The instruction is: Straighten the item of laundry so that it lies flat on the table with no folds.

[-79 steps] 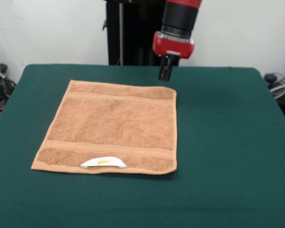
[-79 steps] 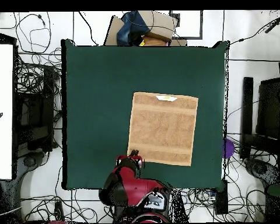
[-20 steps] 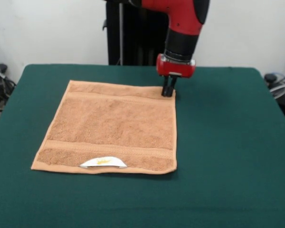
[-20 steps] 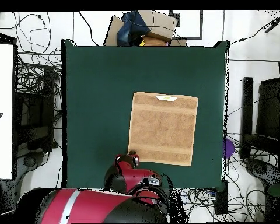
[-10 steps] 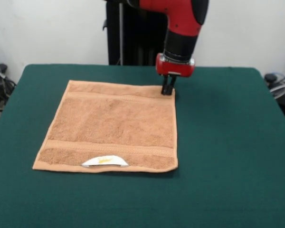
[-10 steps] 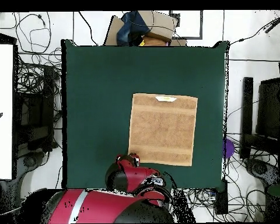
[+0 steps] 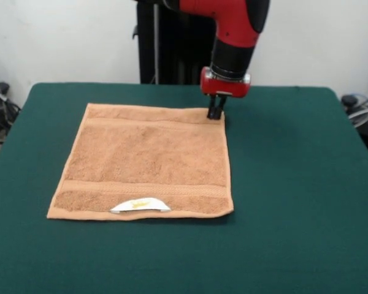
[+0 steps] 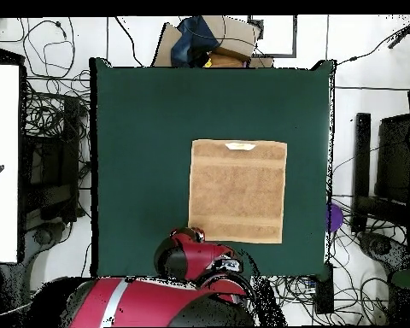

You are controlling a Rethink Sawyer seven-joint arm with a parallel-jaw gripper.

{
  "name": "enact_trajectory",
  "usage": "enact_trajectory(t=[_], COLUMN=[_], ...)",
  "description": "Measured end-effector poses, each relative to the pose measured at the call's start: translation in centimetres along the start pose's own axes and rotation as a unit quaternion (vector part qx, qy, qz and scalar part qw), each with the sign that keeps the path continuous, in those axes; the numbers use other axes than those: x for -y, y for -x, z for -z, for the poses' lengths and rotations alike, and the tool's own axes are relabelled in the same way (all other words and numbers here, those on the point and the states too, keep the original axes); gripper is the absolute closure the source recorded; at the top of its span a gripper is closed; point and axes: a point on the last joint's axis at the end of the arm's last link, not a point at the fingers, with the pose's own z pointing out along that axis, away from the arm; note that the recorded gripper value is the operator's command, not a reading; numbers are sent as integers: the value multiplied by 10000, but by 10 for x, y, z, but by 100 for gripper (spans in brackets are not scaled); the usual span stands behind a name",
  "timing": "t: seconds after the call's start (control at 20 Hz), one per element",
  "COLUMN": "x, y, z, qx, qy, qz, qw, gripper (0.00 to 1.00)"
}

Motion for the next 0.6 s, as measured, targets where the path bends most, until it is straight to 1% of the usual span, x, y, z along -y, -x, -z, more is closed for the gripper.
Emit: enact_trajectory(t=[0.6], x=[2], y=[-15], z=[0], qx=[-578], qy=[36], qz=[-32], qw=[9983], gripper=[100])
